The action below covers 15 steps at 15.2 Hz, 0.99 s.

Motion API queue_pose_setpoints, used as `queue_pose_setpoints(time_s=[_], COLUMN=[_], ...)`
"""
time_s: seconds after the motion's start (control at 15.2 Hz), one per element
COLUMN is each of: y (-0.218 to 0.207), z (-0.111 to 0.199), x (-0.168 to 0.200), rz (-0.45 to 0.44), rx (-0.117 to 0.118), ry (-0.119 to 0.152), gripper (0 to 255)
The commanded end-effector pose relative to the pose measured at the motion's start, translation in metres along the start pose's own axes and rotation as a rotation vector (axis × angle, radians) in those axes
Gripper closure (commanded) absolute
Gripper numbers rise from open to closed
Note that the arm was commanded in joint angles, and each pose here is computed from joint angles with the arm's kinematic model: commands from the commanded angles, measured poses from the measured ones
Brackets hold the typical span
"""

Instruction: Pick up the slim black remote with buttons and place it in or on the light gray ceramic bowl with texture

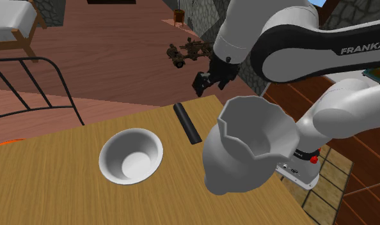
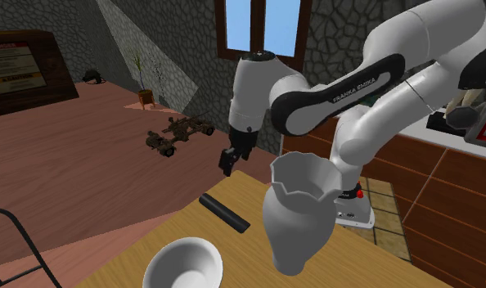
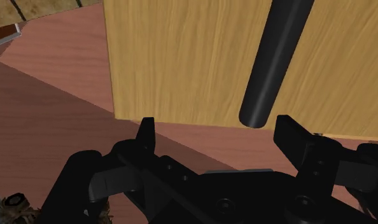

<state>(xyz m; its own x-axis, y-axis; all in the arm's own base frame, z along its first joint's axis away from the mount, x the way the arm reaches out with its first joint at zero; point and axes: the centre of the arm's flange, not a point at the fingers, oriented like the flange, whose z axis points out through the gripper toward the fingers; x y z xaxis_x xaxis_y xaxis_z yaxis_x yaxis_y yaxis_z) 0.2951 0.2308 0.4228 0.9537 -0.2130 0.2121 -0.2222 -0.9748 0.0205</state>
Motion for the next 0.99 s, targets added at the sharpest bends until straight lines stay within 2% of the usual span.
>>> queue_pose_setpoints(time_s=[0.0, 0.4, 0.92], y=[-0.025, -0.089, -0.091], z=[0.018, 0.068, 0.11], x=[-0.007, -0.023, -0.023], rz=[0.025, 0.094, 0.098], rx=[-0.006, -0.033, -0.034], ry=[0.002, 0.01, 0.01], gripper=[0, 0, 0])
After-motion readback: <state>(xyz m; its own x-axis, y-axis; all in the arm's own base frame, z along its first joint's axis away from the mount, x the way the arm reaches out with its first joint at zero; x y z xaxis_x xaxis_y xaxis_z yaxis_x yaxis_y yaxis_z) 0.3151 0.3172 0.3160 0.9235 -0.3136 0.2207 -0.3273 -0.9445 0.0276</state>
